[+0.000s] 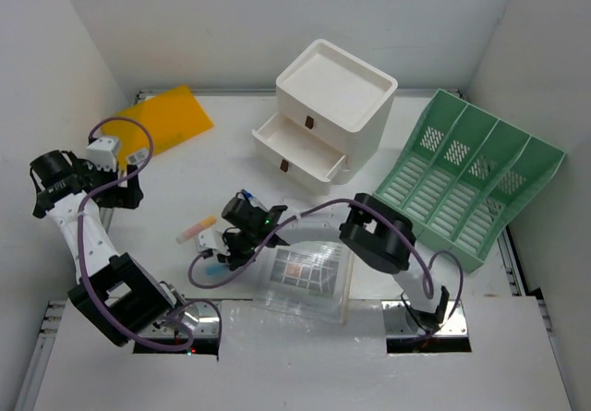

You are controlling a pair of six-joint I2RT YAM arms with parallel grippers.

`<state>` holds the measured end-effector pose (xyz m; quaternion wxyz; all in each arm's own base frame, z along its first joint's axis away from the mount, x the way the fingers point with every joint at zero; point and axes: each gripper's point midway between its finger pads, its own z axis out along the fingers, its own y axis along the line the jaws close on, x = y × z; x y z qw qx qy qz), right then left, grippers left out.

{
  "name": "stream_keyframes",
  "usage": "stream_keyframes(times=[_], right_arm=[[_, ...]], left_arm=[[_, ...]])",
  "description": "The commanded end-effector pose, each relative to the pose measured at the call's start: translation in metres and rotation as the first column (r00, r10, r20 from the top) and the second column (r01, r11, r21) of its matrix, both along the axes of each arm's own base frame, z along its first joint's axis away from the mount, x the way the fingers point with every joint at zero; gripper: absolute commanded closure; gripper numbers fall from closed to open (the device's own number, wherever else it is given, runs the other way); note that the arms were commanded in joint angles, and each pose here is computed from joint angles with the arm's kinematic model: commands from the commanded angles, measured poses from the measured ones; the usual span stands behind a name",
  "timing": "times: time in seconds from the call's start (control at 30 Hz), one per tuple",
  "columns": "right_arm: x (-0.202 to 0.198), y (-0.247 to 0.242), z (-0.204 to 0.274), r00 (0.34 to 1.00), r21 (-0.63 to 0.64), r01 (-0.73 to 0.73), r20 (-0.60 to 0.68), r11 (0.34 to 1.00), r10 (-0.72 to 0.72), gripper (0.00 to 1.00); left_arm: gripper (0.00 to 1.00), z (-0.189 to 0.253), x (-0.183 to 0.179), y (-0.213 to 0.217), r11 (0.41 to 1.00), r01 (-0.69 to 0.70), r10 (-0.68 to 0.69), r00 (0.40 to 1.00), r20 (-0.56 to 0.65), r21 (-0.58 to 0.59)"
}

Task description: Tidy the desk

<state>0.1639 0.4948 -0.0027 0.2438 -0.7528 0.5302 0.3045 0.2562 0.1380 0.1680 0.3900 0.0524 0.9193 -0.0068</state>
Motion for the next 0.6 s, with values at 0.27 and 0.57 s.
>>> stream_keyframes(times=[0.27,0.57], right_arm=[[0.159,-0.091,0.264,0.450,0.699,0.606,0.093,0.380,-0.888,1.00],[0.269,-0.179,0.192,0.204,0.359,0.881,0.302,0.310,-0.931,1.00]], left_arm=[[0.05,0.000,0.000,-0.002,0.998,0.046,-0.047,0.998,0.032,0.052],[0.05,-0.003,-0.001,-0.008,0.997,0.068,-0.069,0.997,0.030,0.031]])
